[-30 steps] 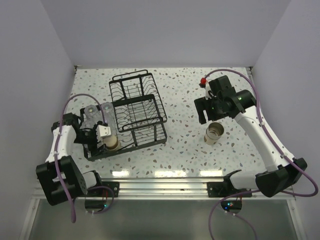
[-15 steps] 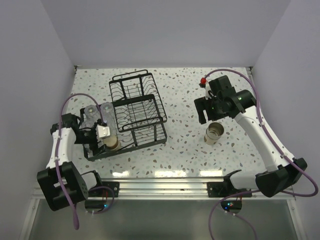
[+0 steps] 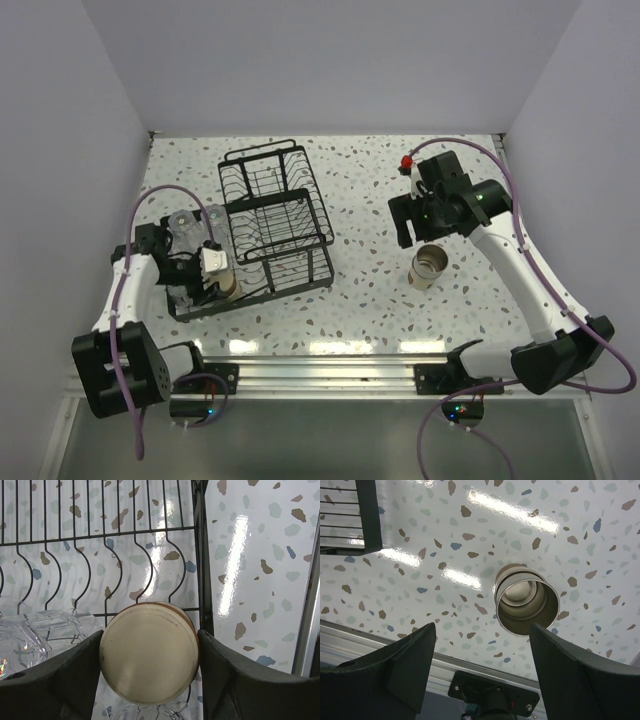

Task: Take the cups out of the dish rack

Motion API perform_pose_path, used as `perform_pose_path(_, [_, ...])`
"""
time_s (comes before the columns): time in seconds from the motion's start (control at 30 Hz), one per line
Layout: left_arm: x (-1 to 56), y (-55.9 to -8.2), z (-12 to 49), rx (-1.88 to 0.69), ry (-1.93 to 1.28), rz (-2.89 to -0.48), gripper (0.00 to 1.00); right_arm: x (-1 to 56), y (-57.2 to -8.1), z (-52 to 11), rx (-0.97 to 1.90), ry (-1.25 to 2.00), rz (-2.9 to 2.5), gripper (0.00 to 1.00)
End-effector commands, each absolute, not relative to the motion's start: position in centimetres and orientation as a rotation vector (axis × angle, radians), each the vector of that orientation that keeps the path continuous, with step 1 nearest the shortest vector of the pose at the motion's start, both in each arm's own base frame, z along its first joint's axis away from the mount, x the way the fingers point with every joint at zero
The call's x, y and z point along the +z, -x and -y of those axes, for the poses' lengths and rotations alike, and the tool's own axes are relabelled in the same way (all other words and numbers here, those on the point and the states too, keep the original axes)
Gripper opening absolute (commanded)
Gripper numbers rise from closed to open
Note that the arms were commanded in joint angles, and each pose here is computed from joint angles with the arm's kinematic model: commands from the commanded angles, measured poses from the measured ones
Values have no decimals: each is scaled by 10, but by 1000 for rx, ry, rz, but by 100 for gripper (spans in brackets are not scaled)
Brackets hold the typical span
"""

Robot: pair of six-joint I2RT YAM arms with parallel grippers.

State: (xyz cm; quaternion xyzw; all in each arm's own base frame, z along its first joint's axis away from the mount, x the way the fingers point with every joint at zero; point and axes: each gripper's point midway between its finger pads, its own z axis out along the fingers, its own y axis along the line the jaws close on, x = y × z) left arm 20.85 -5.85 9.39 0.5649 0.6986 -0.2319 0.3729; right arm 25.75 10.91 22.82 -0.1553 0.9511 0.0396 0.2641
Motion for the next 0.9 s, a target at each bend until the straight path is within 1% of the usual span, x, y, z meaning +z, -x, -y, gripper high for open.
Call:
perform_pose_path(0.0, [101,-211,55,-556,-1469,-1786,39,235,-257,-110,128,444,-2531,79])
perform_pose_path(0.07, [106,-209,55,-559,-1474,-1790,28,236,-257,-109,128,442,-2529,79])
perform_pose_path(0.1, [113,-212,54,-547,-1470,-1784,16,236,-256,-110,130,442,-2529,79])
perform_pose_path(0.13, [121,-214,57,-549,-1454,-1766,10,236,-256,-110,130,444,-2529,79])
perform_pose_path(0.2, [146,-217,60,-545,-1410,-1750,4,238,-256,-111,141,444,-2524,79])
perform_pose_path(0.27, [167,-217,67,-579,-1340,-1751,3,238,-255,-112,155,448,-2522,79])
perform_pose_path(0.33, [190,-220,66,-552,-1271,-1773,1,241,-254,-115,179,451,-2508,79])
perform_pose_path(0.4, [208,-226,61,-481,-1236,-1782,0,243,-254,-116,188,453,-2503,79])
perform_pose_path(0.43, [210,-226,56,-456,-1196,-1835,0,244,-255,-116,186,452,-2503,79])
perform_pose_path(0.5, [224,-232,48,-372,-1165,-1852,0,246,-256,-117,191,448,-2496,79])
perform_pose_path(0.53, [230,-233,41,-326,-1111,-1899,0,249,-257,-118,194,444,-2489,79])
perform_pose_path(0.63, [264,-243,31,-210,-1007,-1889,0,258,-260,-120,209,430,-2460,79])
perform_pose_path(0.67, [286,-249,30,-165,-984,-1843,0,261,-259,-124,237,429,-2449,79])
perform_pose_path(0.77, [334,-259,30,-131,-863,-1762,0,279,-263,-135,320,410,-2382,79])
perform_pose_path(0.83, [353,-265,31,-135,-809,-1729,0,296,-267,-146,396,399,-2314,79])
perform_pose_path(0.87, [370,-269,32,-142,-764,-1699,0,304,-267,-157,469,404,-2276,78])
